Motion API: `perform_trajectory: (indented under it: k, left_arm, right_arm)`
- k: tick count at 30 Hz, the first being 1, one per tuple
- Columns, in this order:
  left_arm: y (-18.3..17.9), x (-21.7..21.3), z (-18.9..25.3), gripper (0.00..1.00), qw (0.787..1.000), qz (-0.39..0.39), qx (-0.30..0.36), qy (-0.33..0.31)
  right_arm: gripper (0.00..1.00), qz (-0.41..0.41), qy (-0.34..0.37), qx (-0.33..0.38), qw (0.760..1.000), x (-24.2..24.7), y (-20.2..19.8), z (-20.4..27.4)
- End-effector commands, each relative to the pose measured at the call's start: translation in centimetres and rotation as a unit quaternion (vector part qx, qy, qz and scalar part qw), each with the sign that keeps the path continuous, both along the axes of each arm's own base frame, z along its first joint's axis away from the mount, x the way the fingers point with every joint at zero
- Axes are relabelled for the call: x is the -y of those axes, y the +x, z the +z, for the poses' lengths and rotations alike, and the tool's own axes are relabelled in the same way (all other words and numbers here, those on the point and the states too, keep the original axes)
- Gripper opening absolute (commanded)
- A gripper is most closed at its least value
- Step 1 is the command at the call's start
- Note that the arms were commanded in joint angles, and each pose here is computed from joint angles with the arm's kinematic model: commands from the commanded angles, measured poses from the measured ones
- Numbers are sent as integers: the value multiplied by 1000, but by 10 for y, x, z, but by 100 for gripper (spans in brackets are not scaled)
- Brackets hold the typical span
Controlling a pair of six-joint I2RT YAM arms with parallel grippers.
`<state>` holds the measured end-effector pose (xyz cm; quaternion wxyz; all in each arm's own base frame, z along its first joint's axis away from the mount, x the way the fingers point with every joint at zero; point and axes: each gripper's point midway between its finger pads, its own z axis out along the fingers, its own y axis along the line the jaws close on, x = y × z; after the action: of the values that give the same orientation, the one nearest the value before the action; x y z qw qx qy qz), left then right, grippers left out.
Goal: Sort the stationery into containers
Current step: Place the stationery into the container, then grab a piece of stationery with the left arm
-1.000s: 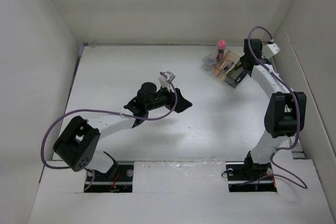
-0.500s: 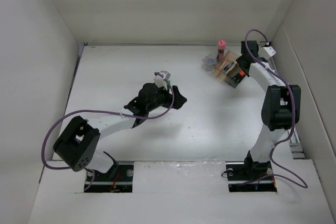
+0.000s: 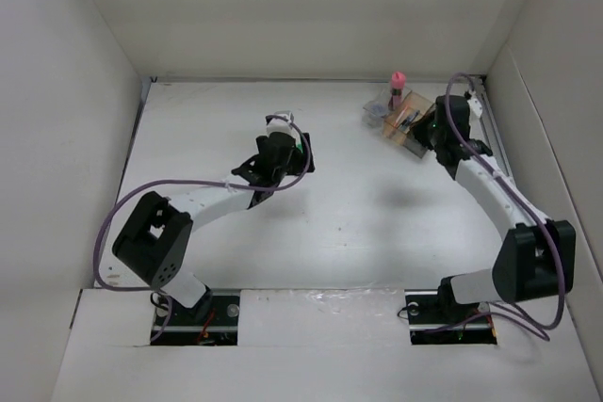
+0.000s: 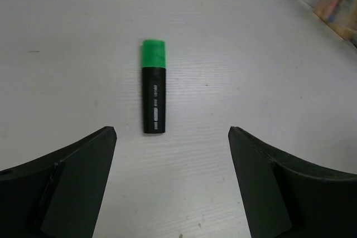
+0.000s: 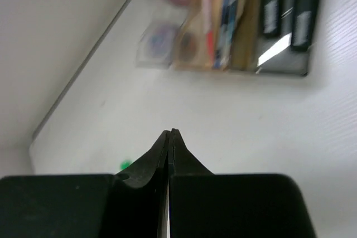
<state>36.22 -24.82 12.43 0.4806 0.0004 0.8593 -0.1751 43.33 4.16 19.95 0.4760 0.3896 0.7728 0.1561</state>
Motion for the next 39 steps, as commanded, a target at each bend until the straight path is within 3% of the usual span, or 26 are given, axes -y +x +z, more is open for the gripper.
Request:
perform_trajectory:
  k: [1, 5, 7, 10, 11, 15, 18, 25, 30, 32, 36, 37, 39]
  left_arm:
    - [15, -27, -9, 79, 997, 63, -14, 47]
    - [23, -23, -21, 79, 995, 67, -35, 68]
    - [30, -18, -31, 79, 993, 63, -51, 86]
    - [37, -14, -41, 79, 991, 57, -69, 97]
    - [44, -8, -35, 78, 992, 48, -63, 93]
    - [52, -2, -43, 78, 990, 44, -77, 111]
    - [55, -2, -54, 78, 987, 44, -90, 129]
    - [60, -2, -78, 72, 980, 49, -115, 157]
    - [62, -4, -95, 65, 974, 49, -130, 179]
    - [62, -3, -104, 56, 972, 48, -137, 184]
    - [62, -3, -104, 24, 972, 48, -137, 184]
    - [62, -3, -104, 11, 972, 51, -138, 181]
    - [61, 0, -93, 0, 977, 49, -130, 163]
  right_arm:
    - [0, 109, 50, 58, 991, -62, -18, 30]
    - [0, 167, 62, 79, 981, -95, -58, 45]
    - [5, 183, 68, 90, 977, -100, -73, 54]
    - [18, 202, 66, 93, 973, -108, -91, 63]
    - [34, 212, 62, 87, 971, -112, -98, 62]
    - [58, 220, 49, 81, 971, -113, -112, 65]
    - [68, 223, 43, 84, 970, -110, -122, 70]
    - [83, 220, 35, 84, 971, -102, -141, 78]
    - [88, 222, 33, 97, 970, -98, -149, 88]
    - [88, 222, 34, 101, 969, -97, -151, 93]
    - [89, 216, 33, 109, 970, -93, -155, 98]
    - [89, 216, 33, 109, 970, -93, -155, 98]
    - [90, 216, 32, 105, 970, -92, -158, 94]
